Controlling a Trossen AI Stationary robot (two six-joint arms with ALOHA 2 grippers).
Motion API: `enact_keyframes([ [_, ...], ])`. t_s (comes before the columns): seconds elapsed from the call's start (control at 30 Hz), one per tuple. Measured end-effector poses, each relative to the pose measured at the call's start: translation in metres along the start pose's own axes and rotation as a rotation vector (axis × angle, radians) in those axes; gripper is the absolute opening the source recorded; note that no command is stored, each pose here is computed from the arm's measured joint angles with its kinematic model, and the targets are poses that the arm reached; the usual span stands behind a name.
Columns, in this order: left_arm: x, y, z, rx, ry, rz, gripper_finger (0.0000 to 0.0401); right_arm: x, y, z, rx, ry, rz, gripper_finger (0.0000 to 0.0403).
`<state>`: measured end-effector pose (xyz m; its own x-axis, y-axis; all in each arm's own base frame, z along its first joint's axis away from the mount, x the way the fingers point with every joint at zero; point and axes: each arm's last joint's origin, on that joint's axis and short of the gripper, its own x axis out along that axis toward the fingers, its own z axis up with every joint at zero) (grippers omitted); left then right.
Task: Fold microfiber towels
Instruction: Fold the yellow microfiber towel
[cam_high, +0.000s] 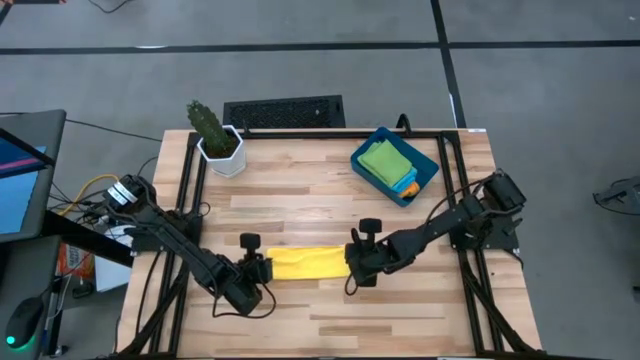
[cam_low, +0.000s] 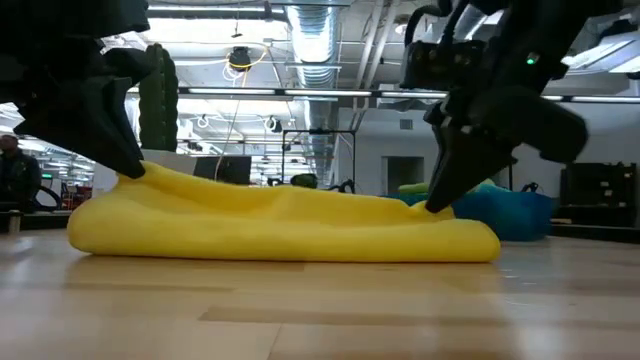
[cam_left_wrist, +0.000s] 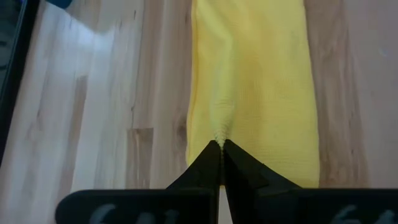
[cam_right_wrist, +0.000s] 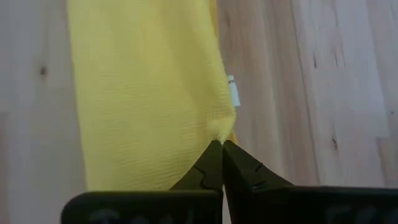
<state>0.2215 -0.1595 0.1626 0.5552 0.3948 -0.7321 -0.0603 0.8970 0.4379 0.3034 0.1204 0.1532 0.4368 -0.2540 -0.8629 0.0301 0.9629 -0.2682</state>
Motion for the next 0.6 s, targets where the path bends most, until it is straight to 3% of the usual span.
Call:
enact_keyframes([
  [0.4, 0.009, 0.007, 0.004, -0.029, 0.013, 0.004, 0.0, 0.011, -0.002, 0.0, 0.002, 0.023, -0.007, 0.0035],
  [0.6, 0.022, 0.007, -0.007, -0.092, 0.029, -0.041, 0.0018, 0.011, -0.002, -0.001, 0.009, 0.025, -0.011, 0.0047],
])
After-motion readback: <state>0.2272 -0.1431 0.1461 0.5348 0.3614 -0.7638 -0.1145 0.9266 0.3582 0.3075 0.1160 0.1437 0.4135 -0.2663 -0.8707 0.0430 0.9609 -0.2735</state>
